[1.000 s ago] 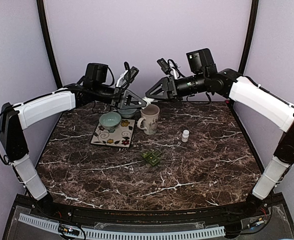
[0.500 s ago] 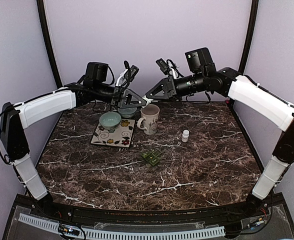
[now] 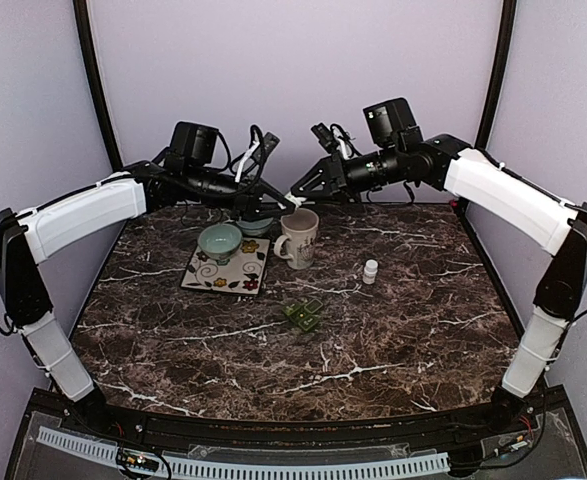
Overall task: Sort the pills into containers
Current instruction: Place the pill bottle at the center of the board.
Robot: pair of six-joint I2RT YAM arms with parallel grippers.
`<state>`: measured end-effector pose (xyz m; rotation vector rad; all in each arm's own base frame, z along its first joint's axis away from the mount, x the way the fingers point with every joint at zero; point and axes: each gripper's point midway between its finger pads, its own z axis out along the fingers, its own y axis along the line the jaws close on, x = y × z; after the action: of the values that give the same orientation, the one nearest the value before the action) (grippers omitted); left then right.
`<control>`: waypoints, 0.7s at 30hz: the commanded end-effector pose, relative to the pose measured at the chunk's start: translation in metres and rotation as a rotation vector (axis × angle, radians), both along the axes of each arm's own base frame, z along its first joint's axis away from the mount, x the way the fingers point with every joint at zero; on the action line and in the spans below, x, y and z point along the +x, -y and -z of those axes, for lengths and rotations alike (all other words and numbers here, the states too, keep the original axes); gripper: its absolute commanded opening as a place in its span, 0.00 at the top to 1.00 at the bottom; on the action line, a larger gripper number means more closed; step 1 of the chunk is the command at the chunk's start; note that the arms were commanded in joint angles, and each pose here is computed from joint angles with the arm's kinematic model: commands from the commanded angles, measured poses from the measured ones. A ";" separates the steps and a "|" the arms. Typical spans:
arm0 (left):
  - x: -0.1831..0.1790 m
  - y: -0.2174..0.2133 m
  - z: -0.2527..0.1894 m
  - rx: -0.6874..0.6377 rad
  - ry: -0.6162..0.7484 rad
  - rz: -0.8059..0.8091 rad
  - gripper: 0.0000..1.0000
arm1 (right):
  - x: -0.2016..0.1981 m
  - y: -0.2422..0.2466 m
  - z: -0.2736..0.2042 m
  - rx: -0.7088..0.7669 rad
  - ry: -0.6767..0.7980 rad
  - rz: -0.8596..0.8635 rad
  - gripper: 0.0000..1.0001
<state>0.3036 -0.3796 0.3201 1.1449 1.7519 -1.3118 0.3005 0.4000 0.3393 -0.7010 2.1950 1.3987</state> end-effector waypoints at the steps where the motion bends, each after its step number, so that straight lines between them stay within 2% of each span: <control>1: 0.011 0.007 -0.025 0.122 0.392 -0.269 1.00 | -0.003 -0.015 0.004 -0.011 -0.050 -0.003 1.00; 3: 0.017 0.004 -0.029 0.150 0.521 -0.398 1.00 | -0.002 -0.016 0.007 -0.019 -0.064 0.006 1.00; 7: 0.023 -0.006 -0.039 0.158 0.668 -0.564 1.00 | 0.002 -0.017 0.013 -0.030 -0.091 0.020 1.00; 12: 0.025 -0.011 -0.041 0.188 0.767 -0.650 0.98 | 0.004 -0.019 0.016 -0.032 -0.103 0.021 1.00; 17: 0.022 -0.015 -0.044 0.174 0.789 -0.672 0.87 | 0.005 -0.019 0.014 -0.027 -0.100 0.023 1.00; 21: 0.017 -0.015 -0.043 0.157 0.781 -0.646 0.67 | 0.008 -0.016 0.010 -0.023 -0.088 0.039 1.00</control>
<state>0.3234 -0.3721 0.3060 0.9785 1.5928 -0.2829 0.3169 0.4070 0.3260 -0.6400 2.2561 1.3808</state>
